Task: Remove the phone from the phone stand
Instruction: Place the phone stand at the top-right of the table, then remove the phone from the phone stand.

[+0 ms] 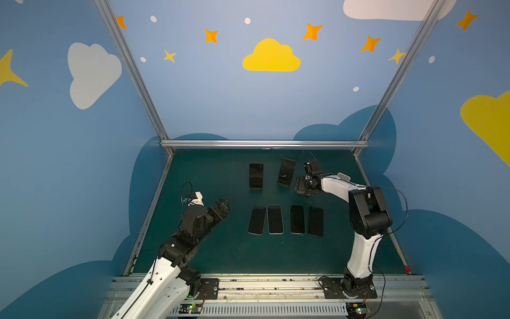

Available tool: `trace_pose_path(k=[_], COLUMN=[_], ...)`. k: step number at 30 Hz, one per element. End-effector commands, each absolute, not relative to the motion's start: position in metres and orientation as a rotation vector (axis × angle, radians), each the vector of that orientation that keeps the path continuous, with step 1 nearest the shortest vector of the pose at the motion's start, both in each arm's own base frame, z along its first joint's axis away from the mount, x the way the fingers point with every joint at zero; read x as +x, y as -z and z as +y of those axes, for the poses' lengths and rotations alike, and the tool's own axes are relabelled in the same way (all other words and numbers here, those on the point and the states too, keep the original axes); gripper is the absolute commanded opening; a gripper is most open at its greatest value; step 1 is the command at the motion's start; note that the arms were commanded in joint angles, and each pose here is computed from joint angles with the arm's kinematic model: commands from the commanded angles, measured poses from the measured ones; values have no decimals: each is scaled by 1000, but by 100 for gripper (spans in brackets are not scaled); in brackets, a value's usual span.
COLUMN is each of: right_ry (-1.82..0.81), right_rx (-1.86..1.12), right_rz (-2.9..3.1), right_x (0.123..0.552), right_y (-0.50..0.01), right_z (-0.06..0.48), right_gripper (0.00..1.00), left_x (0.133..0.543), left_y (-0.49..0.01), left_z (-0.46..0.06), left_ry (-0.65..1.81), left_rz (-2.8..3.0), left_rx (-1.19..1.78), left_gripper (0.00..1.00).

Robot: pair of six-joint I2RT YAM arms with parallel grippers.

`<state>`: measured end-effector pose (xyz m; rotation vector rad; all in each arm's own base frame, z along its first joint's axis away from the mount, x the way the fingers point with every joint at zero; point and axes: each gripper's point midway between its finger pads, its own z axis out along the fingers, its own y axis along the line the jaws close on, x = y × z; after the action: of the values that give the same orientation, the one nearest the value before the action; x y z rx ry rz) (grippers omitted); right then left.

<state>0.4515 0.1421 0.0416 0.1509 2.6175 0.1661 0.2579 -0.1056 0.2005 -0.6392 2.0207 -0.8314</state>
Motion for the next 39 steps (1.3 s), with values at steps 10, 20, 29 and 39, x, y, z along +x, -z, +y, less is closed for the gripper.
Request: trace_pose_path(k=[10, 20, 29, 39], right_ry=[-202, -278, -342, -101], right_rx=[160, 86, -14, 92], right_rz=[2559, 2501, 2500, 2525], right_x=[424, 404, 409, 440], right_y=[-117, -164, -184, -169], right_z=[137, 185, 233, 227], right_gripper=[89, 89, 88, 90], left_x=[254, 258, 276, 278], left_y=[-215, -157, -111, -152], left_z=[-103, -127, -133, -106], left_ry=[860, 970, 1203, 1082], left_rz=[1974, 2119, 2240, 2157], left_rx=[-634, -731, -984, -891], left_gripper=[100, 100, 100, 100])
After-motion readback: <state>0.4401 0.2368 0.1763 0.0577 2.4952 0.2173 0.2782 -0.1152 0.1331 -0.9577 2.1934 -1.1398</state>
